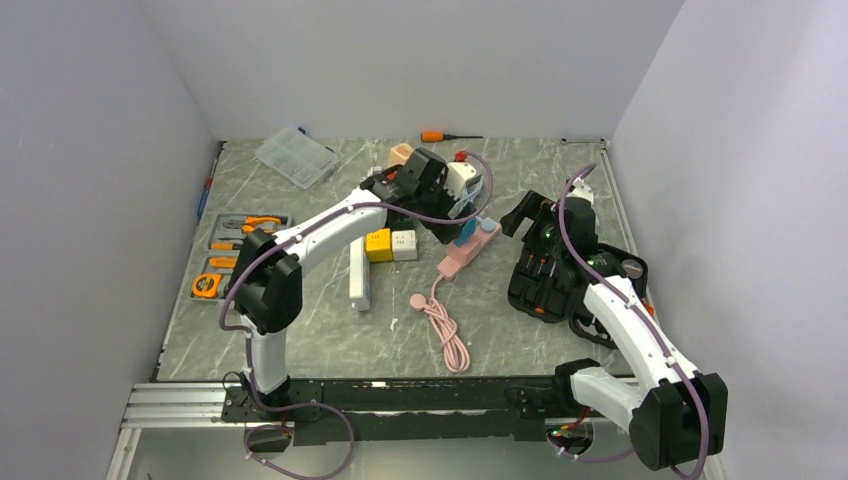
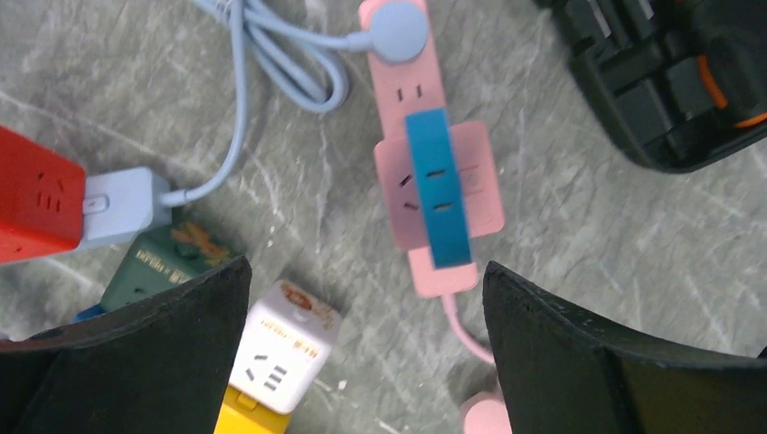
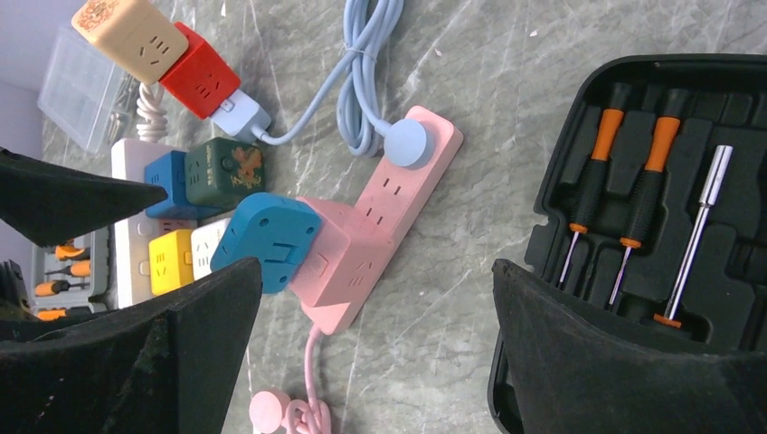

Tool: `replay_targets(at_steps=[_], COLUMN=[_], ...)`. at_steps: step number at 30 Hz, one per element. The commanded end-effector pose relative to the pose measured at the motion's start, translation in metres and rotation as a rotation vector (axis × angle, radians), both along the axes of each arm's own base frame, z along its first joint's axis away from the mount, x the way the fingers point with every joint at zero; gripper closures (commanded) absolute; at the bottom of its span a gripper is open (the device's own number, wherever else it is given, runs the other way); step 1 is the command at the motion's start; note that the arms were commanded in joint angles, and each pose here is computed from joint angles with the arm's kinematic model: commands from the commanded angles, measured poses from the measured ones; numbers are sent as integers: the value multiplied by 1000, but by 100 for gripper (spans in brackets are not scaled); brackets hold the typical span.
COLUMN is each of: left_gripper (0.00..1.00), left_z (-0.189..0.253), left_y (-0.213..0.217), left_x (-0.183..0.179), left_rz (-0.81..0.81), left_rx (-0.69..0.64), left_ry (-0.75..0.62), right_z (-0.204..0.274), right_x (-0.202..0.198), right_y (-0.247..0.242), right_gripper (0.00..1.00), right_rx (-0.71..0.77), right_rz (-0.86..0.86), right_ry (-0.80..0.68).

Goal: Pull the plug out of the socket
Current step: Pick up the socket from the center of the board.

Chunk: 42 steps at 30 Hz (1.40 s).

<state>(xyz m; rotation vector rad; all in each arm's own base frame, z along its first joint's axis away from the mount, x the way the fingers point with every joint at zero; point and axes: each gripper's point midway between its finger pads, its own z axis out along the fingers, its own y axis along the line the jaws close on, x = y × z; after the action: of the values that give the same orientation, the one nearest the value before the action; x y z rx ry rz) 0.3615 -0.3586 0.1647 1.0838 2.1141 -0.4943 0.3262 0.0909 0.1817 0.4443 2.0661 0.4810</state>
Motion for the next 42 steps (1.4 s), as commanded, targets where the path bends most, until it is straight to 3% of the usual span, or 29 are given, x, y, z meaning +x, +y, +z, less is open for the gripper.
replay_targets(at_steps=[1,19,29,39,42], left_gripper=[1,1,1,1,5], left_z=[21,-48,-88,-95,-90], left_y=[-34,-37,-54,-52,-56], left_x=[1,18,-21,-12,-10], left_rz=[31,79,-29,54,90], left_rx=[-120,79,48,22,-28], left_ry=[-84,-243,5,-11,-1], right_z=[29,39,37,38,34], right_x=[9,21,21,18,16], right_y=[0,-6,-3,2,3], right_gripper=[0,0,0,0,0], right_rx=[28,-8,-8,12,15], right_rz=[0,-8,9,33,39], right_ry=[-92,-118,-111,-124,-118])
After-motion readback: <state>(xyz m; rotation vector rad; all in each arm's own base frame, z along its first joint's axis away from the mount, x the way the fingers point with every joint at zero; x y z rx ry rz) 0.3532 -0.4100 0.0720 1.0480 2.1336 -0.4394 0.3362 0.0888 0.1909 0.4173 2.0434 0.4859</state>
